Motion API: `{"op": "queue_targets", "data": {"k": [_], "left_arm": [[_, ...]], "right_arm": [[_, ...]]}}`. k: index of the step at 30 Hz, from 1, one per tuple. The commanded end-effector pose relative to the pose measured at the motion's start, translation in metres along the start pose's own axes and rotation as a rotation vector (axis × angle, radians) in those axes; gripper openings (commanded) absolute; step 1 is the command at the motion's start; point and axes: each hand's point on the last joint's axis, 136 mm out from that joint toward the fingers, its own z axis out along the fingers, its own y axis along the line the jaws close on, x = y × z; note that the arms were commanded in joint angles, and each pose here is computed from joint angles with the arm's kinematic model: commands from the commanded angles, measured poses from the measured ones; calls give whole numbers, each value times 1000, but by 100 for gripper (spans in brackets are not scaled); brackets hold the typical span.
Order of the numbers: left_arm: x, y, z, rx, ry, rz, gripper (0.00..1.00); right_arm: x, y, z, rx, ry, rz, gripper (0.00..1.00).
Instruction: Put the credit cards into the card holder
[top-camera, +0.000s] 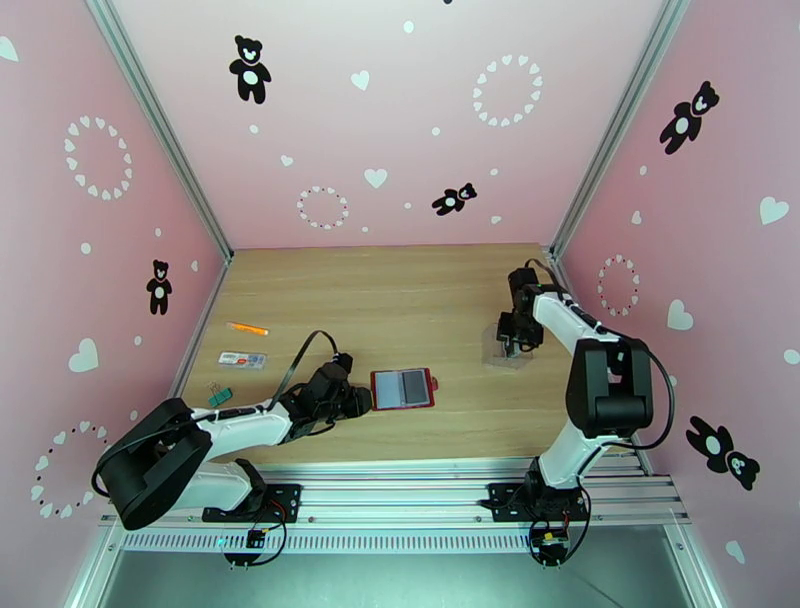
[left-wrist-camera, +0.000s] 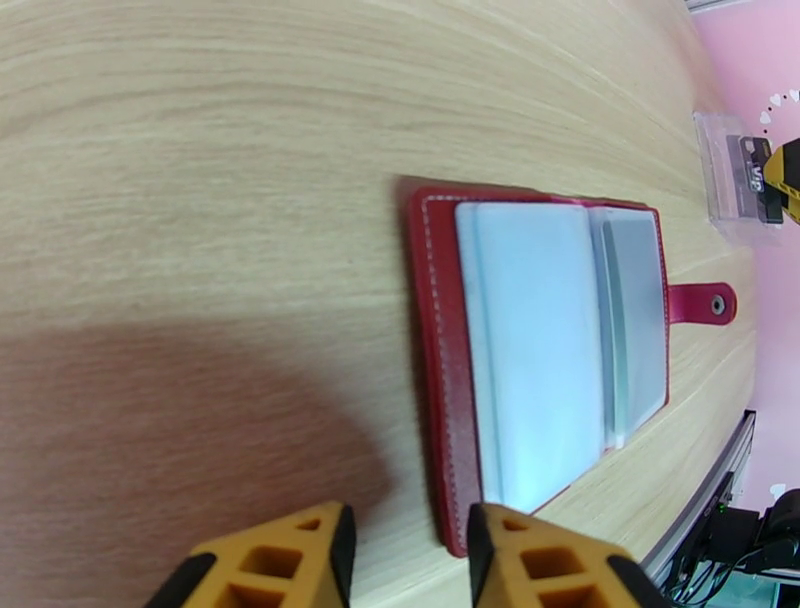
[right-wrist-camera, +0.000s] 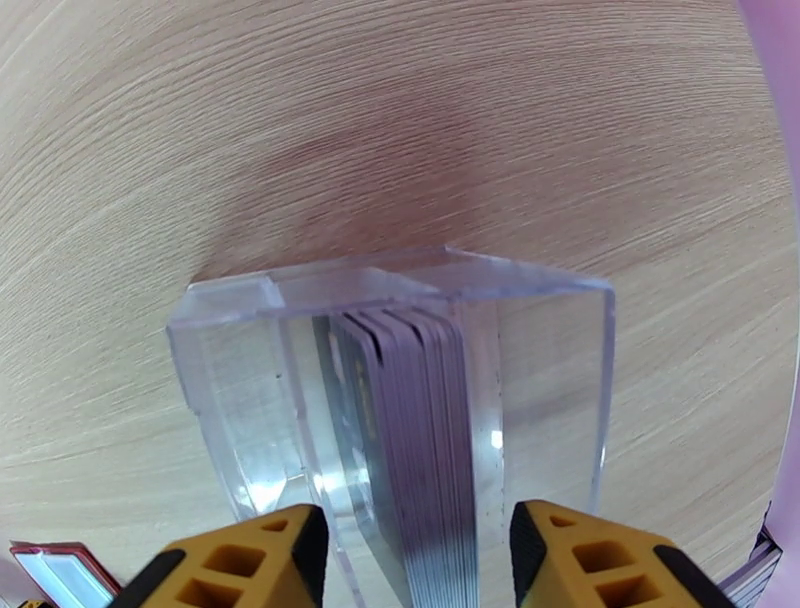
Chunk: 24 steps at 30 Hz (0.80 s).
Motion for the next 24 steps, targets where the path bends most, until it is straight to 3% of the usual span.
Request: {"op": "queue_targets", "data": {"k": [1,14,24], "left_arm": [[0,5,3,-4,1,3,36],[2,7,5,-10,6,-4,36],[2,9,5,-16,5,-4,36]], "right_arm": [[-3,-5,1,27,13,-5,53],[-6,-23,-15,92,-38,35,46],[-3,-29,-30,77,-72,51,35]]}}
